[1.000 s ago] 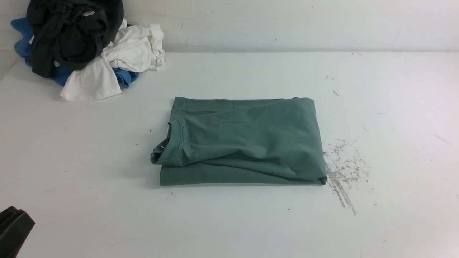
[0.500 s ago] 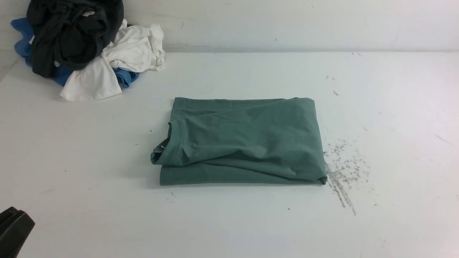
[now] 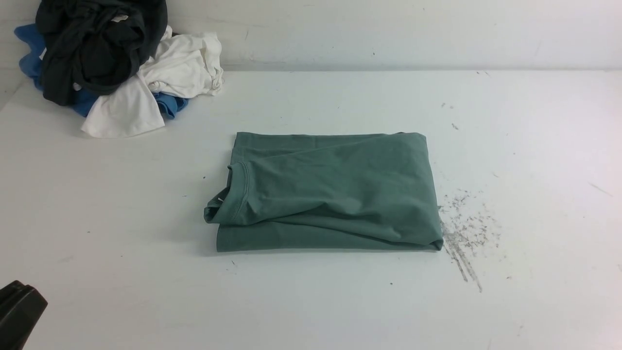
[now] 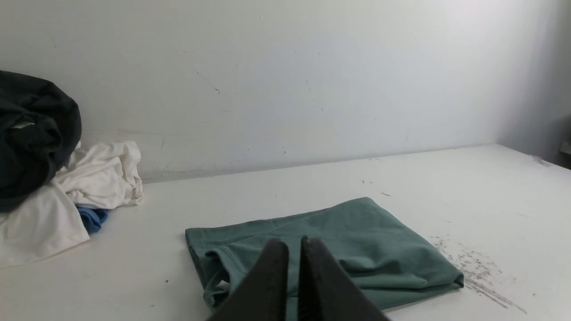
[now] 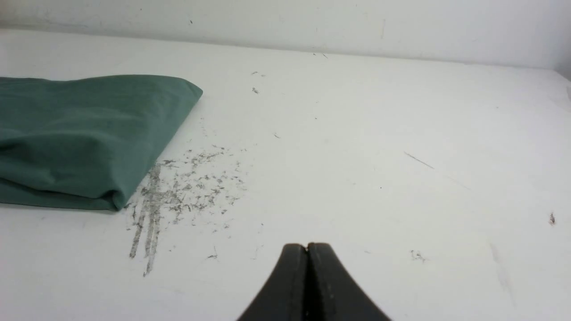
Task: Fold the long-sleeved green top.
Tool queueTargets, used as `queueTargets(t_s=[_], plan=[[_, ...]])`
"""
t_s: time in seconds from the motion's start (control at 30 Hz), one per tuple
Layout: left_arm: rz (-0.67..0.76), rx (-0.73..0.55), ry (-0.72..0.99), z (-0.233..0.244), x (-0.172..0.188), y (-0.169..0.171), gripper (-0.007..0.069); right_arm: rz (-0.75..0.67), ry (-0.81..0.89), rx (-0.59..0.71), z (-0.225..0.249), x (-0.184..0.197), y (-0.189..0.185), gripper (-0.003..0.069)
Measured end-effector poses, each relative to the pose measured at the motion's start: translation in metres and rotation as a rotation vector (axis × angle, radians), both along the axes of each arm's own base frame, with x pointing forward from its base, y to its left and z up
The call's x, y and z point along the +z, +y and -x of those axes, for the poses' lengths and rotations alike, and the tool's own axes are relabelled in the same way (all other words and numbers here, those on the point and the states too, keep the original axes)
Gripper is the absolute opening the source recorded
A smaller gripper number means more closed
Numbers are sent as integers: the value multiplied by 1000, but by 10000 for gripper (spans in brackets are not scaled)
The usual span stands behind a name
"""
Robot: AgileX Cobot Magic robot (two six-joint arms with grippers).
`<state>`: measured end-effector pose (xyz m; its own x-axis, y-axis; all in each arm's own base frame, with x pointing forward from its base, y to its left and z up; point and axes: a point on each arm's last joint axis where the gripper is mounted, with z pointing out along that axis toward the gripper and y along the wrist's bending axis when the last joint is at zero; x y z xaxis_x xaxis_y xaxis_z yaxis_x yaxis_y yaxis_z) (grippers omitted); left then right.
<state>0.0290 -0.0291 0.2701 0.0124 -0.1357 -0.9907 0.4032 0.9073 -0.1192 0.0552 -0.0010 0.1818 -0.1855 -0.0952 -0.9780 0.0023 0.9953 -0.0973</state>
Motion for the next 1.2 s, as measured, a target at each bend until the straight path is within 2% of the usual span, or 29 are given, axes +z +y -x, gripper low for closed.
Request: queueTargets(t_s=[0.23,0.37,0.4,0.43,0.5,0.6,0.7,0.77,0.97,1.2], plan=[[-3,-2,-1,-1,-1,0,26,0,0,0,0,0,0,-14],[-81,134,-38,-8,-10,9,26,0,1,0,0,0,0,-14],[-168,245,-80,-13,-17,16,26,0,2,0,0,0,0,-14],[-180,254,-83,-14,-19,17,26,0,2,0,0,0,0,-14],[-295,374,-100,-23,-42,25,26,0,2,0,0,0,0,-14],[-242,420,-90,-26,-59,29,26,0,2,0,0,0,0,-14],[-122,398,-21,-27,-66,28,26,1,2,0,0,0,0,-14],[-95,366,47,-27,-72,26,26,1,2,0,0,0,0,-14],[-124,284,302,-24,-95,21,26,1,2,0,0,0,0,-14],[-62,300,339,-23,-96,22,26,1,2,0,0,0,0,-14]])
